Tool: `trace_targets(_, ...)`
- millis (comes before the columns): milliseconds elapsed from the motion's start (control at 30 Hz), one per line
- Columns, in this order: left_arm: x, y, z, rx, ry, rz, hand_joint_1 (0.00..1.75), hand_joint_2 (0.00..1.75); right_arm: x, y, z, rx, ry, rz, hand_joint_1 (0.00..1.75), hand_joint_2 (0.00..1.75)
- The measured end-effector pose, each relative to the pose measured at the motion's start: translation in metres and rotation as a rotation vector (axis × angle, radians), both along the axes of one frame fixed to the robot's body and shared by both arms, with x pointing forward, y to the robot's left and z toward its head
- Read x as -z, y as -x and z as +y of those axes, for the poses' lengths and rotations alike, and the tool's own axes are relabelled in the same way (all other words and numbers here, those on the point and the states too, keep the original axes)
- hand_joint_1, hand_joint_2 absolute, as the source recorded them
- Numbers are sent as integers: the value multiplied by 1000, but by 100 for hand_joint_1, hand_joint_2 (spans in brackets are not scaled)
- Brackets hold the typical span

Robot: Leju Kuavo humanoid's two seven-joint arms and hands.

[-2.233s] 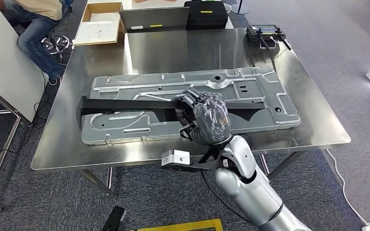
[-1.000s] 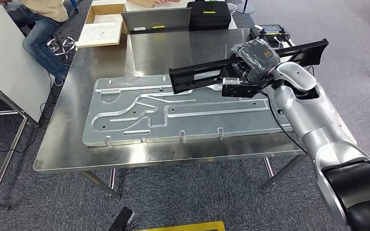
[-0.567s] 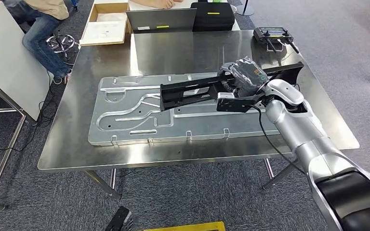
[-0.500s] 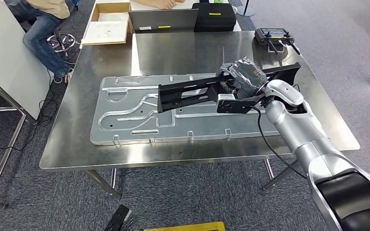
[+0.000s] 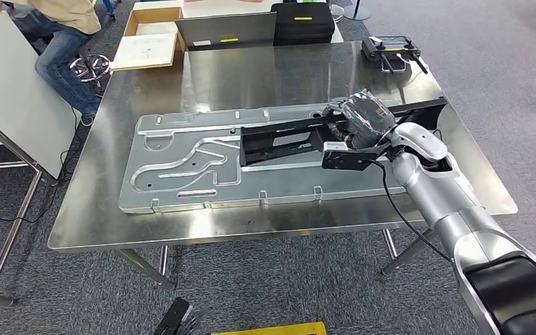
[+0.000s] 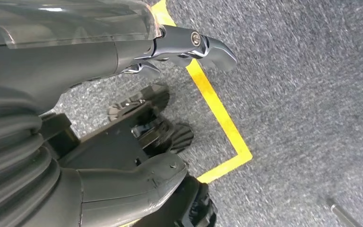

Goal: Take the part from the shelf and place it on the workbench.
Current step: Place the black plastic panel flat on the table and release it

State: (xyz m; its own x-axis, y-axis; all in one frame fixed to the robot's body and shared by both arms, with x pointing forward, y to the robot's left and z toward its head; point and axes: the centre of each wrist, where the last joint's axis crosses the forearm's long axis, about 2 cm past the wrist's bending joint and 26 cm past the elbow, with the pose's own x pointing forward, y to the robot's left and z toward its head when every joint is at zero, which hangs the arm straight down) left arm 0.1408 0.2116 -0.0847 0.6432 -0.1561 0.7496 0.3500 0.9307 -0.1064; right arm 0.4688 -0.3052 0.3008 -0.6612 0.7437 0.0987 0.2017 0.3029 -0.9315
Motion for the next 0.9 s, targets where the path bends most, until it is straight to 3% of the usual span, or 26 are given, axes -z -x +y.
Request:
trace_targets(100,1,2,1,1,-6,4,0,175,3,0,-9,38,4,-42,0,0)
trace_targets(233,1,2,4,0,-7,2,0,0,0,0,-25,94,17,-103,0,0)
trace_targets(333,2,3,5,-7,7,1,0,0,-7,-1,-40,131,28,-143,0,0)
trace_targets(467,2,3,5,-9,13,-1,0,0,-15,-1,-53,157,39,-161,0,175)
trace_targets(733,2,3,5,-11,14,-5,0,0,-23,-1,-67,227,78,-119,0,175)
trace_targets(867,2,3,6,-19,6,-13,0,0,-36,-2,-78,413,187,-324,0,0)
trace_targets(900,2,3,6,-20,3,-14,0,0,-38,-2,-82,460,220,-392,0,0)
